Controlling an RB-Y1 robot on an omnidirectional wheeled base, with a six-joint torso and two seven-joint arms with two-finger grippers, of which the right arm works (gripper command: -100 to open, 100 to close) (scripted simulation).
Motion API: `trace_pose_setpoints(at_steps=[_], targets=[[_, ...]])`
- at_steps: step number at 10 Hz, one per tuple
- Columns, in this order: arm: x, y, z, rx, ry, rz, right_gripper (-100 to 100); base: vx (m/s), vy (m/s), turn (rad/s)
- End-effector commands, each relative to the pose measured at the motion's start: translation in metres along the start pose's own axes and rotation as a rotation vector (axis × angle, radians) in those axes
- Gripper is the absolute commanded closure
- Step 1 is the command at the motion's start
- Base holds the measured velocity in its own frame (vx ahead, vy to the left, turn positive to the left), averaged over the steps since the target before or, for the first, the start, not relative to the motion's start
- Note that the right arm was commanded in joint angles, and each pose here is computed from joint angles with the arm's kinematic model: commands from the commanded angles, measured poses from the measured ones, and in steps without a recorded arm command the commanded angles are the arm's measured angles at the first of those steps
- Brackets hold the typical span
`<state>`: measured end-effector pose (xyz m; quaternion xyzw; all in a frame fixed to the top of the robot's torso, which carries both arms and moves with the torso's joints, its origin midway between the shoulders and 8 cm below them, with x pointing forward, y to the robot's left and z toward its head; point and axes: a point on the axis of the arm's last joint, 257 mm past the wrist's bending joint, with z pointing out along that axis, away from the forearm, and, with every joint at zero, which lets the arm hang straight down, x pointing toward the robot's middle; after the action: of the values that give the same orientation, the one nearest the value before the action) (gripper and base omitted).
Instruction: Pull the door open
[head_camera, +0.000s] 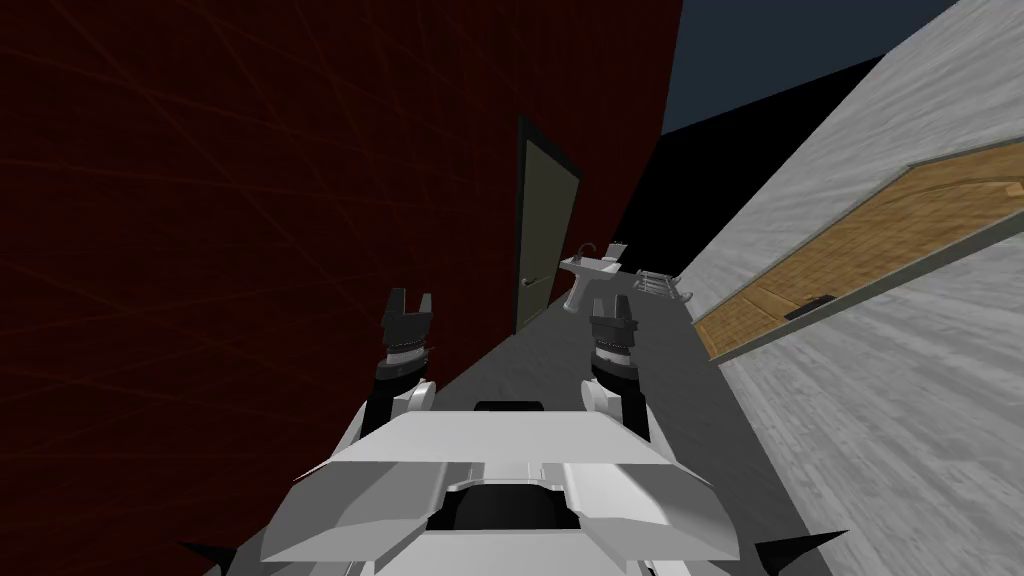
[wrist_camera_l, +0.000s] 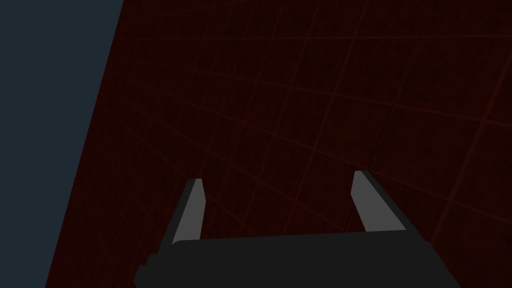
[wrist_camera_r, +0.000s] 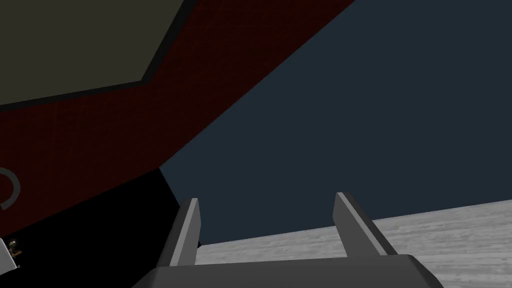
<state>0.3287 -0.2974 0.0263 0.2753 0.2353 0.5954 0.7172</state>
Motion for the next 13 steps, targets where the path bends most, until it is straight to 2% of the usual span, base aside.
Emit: trace_pose_setpoints(at_steps=[1, 12, 13], targets=[[0.002, -0.014, -0.0019, 0.02, 0.009, 0.006, -100, 0.054, -0.045, 0.127], [0.016, -0.106, -0.0179, 0.161, 0.061, 0.041, -100, 0.068, -0.09, 0.127], [0.016, -0.11, -0.02, 0.17, 0.061, 0.04, -100, 0.042, -0.068, 0.039]])
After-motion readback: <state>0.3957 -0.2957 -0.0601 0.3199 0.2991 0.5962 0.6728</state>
